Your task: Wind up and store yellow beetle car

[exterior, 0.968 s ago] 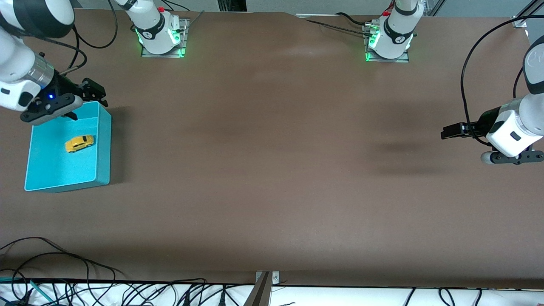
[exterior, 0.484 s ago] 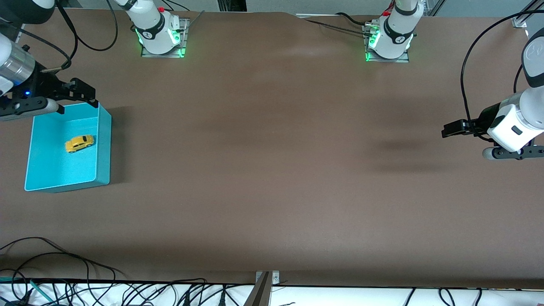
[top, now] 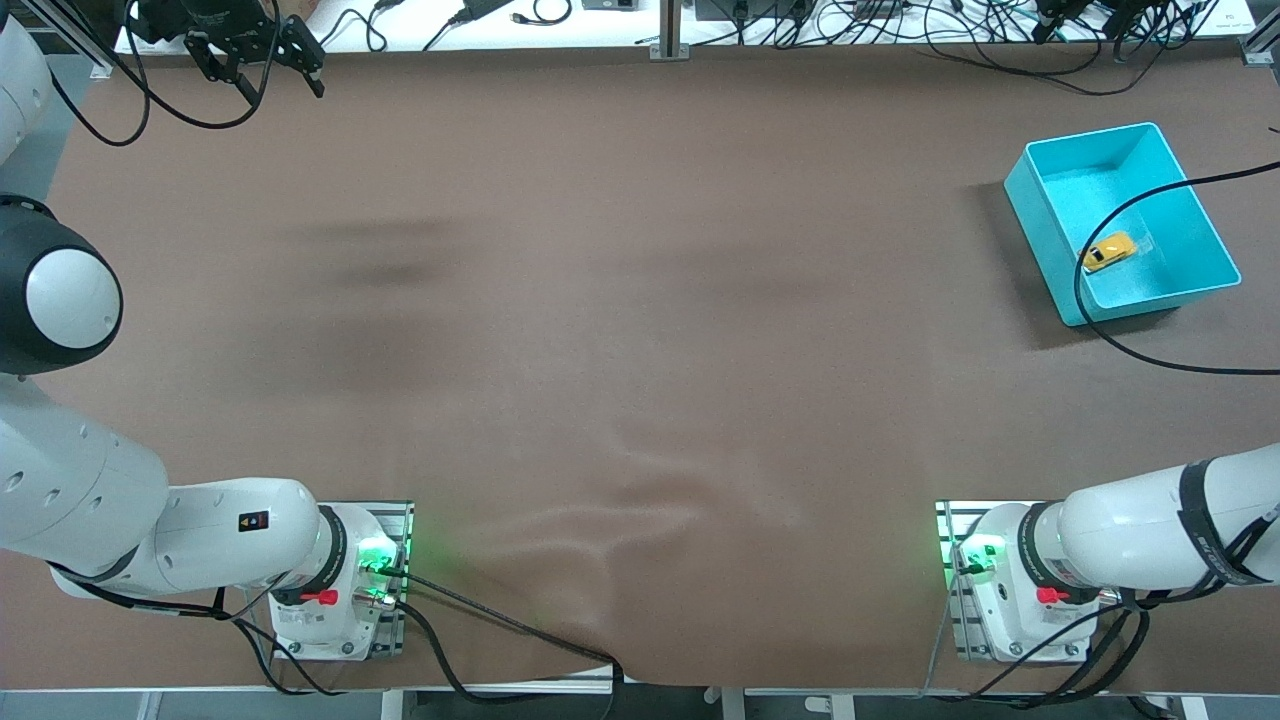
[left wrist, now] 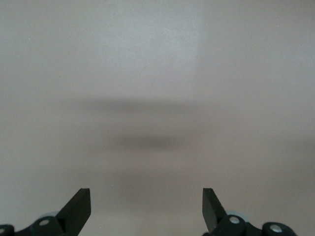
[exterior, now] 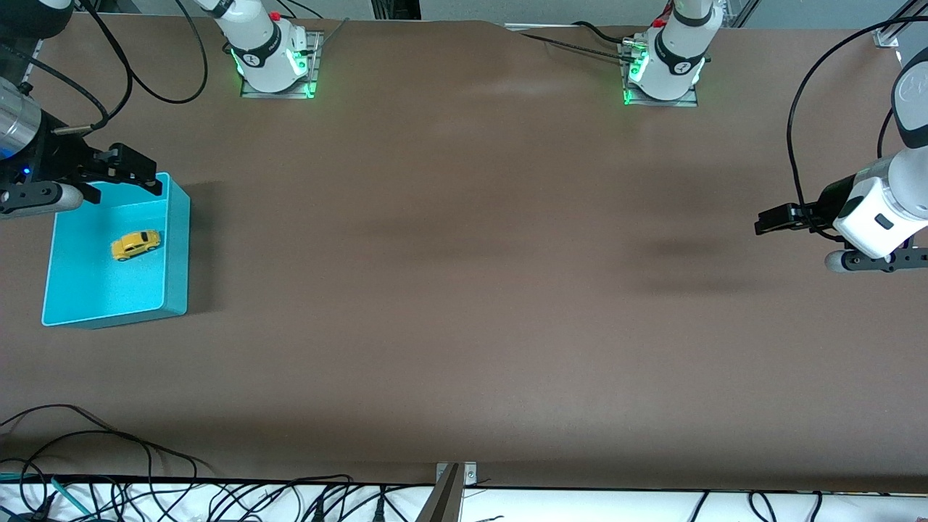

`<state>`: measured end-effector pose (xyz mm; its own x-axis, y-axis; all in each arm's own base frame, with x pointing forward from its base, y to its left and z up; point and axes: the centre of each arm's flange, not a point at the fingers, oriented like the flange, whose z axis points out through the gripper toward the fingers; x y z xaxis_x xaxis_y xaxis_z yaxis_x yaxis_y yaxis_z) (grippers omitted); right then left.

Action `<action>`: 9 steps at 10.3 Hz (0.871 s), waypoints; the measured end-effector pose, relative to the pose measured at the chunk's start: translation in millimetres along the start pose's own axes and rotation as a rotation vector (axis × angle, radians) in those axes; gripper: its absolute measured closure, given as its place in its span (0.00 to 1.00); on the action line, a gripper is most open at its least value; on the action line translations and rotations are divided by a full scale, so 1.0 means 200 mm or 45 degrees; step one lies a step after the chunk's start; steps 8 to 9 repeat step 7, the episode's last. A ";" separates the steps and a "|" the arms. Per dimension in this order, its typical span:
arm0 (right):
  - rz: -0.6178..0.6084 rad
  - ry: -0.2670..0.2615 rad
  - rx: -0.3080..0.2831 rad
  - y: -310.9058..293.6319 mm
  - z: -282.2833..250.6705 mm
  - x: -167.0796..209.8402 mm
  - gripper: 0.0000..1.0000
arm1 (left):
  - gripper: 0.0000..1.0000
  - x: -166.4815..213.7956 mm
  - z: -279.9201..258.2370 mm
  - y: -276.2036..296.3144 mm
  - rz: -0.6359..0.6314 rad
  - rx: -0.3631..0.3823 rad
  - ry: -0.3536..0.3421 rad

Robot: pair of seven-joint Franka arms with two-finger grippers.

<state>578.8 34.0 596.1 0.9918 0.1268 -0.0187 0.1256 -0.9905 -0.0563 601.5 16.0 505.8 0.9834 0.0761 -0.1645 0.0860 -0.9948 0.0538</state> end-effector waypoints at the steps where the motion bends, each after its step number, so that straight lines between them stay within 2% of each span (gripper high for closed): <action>1: 0.001 0.000 -0.001 0.00 0.00 0.00 0.00 | 0.00 0.00 0.00 -0.01 -0.004 -0.001 0.001; 9: 0.022 -0.005 -0.024 0.05 0.00 0.00 0.00 | 0.00 -0.01 -0.01 0.01 -0.015 0.040 0.009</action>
